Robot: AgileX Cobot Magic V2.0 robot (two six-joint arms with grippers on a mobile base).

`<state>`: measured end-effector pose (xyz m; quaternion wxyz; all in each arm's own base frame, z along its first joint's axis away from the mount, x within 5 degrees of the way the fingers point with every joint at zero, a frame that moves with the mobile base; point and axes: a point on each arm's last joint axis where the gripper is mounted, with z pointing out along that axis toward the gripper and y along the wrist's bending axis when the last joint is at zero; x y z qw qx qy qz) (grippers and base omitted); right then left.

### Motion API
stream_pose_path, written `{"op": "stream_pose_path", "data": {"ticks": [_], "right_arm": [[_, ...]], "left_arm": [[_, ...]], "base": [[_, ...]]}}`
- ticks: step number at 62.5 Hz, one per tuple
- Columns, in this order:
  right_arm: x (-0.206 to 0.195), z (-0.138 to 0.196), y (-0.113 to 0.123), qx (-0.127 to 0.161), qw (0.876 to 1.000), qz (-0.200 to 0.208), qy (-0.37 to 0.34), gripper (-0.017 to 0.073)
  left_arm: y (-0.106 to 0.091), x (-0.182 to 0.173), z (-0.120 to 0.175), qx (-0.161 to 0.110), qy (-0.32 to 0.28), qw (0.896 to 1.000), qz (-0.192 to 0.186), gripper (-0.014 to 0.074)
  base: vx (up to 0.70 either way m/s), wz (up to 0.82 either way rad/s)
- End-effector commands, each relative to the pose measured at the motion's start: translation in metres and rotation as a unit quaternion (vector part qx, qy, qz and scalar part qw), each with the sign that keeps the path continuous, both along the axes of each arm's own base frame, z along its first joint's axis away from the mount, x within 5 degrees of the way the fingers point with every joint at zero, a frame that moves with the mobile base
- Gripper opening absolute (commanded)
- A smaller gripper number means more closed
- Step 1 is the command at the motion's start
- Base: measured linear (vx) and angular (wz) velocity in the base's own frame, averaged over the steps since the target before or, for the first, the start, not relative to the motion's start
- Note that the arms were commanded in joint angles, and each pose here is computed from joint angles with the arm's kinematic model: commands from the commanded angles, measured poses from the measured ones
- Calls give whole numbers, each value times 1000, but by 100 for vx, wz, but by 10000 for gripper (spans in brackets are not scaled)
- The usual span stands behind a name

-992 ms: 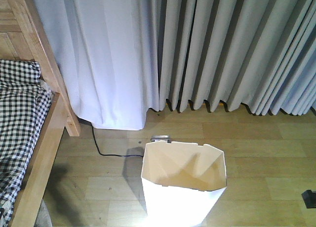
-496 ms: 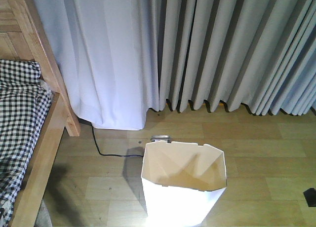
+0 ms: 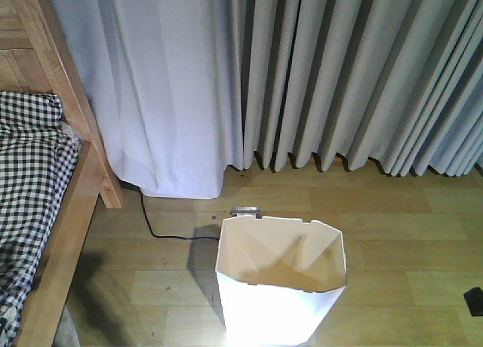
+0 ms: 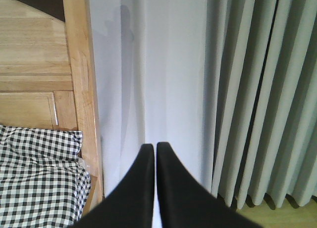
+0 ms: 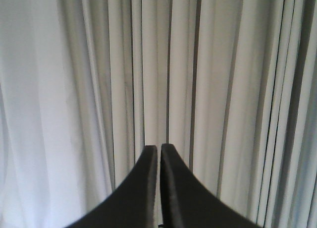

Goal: Move trash bin to bedside with robot

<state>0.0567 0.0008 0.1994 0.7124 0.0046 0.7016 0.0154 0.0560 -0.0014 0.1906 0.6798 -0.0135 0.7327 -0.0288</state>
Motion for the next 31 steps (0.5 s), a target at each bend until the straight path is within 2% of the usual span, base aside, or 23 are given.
{"op": "stream_pose_path", "data": {"ticks": [1,31], "right_arm": [[0,1,0,0,1000,-1,-31,-6],[0,0,0,0,1000,-1,-31,-6]], "left_arm": [[0,1,-2,-7,-30,1000,-2,-6],[0,1,-2,-7,-30,1000,-2,-6]], "base": [[0,0],[0,0]]}}
